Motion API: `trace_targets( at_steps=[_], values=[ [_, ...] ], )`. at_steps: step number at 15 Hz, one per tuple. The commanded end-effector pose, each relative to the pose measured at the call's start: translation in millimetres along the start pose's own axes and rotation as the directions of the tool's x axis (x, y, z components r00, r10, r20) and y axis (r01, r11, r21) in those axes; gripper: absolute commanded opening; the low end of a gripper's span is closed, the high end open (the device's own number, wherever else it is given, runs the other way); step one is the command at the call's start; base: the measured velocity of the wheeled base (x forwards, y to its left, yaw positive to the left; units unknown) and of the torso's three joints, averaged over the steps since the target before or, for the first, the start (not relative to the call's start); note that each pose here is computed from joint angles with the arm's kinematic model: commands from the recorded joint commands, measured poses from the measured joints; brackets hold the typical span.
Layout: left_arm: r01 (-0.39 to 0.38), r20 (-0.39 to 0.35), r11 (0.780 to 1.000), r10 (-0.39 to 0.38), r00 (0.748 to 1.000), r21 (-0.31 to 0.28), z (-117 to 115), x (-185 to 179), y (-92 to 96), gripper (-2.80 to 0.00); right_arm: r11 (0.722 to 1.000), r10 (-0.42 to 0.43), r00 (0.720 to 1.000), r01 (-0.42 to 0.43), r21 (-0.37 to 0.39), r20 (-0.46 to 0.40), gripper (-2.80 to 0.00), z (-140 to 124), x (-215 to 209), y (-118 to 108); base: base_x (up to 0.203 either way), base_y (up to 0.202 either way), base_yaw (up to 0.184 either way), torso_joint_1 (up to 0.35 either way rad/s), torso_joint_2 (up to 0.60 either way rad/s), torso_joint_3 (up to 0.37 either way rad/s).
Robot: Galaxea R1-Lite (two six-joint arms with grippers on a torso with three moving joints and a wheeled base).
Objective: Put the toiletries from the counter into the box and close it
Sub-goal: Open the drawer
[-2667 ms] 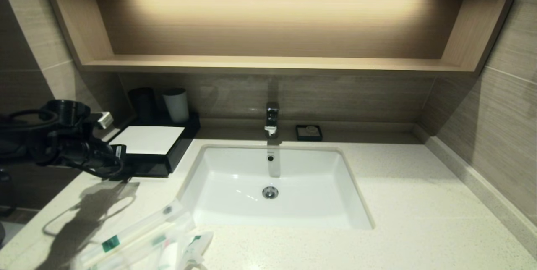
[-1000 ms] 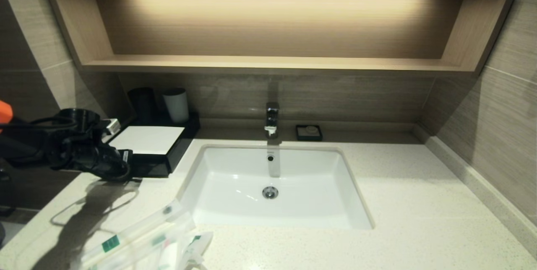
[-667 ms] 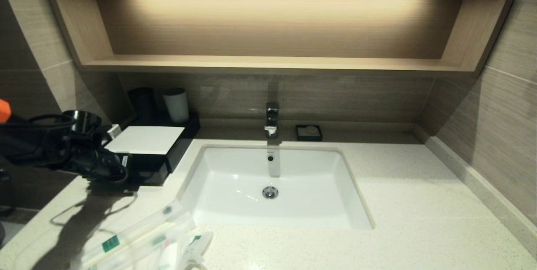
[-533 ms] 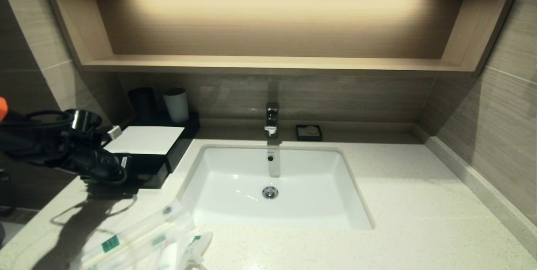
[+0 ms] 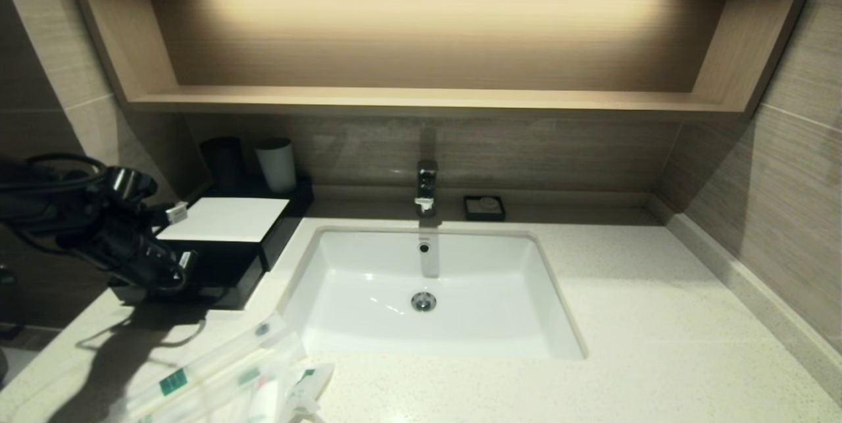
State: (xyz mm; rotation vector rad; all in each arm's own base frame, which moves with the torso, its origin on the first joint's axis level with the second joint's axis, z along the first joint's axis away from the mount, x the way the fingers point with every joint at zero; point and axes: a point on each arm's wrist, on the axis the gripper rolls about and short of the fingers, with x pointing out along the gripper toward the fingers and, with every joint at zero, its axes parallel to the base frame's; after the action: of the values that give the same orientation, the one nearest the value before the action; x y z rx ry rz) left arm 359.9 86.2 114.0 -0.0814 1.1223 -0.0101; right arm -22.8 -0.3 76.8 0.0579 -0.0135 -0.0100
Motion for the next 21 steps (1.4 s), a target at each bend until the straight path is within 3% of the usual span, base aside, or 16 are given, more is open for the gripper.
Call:
trace_targets(
  at_steps=[1,6,10,16,21],
  values=[
    [-0.001,-0.021,1.0,0.001,1.0,0.002,0,-4,-0.2,-2.8,1.0,0.001,1.0,-0.001,0.0,0.001,-2.8,0,0,0,0.0,0.0,0.0,0.0,0.0,0.0],
    [0.004,-0.055,1.0,-0.003,0.998,0.017,-3,-4,-0.8,-2.8,1.0,0.001,1.0,-0.001,0.0,-0.001,-2.8,0,0,0,0.0,0.0,0.0,0.0,0.0,0.0],
    [-0.019,-0.146,0.999,0.024,0.989,0.038,-10,-5,-1.1,-2.8,1.0,0.001,1.0,-0.001,0.0,0.001,-2.8,0,0,0,0.0,0.0,0.0,0.0,0.0,0.0],
    [-0.004,-0.206,0.999,0.015,0.979,0.051,-13,-15,-3.0,-2.8,1.0,0.001,1.0,-0.001,0.0,-0.001,-2.8,0,0,0,0.0,0.0,0.0,0.0,0.0,0.0],
    [-0.005,-0.203,0.999,0.015,0.979,0.051,-9,-24,-3.7,-2.8,1.0,0.0,1.0,0.0,0.0,0.001,-2.8,0,0,0,0.0,0.0,0.0,0.0,0.0,0.0]
  ],
)
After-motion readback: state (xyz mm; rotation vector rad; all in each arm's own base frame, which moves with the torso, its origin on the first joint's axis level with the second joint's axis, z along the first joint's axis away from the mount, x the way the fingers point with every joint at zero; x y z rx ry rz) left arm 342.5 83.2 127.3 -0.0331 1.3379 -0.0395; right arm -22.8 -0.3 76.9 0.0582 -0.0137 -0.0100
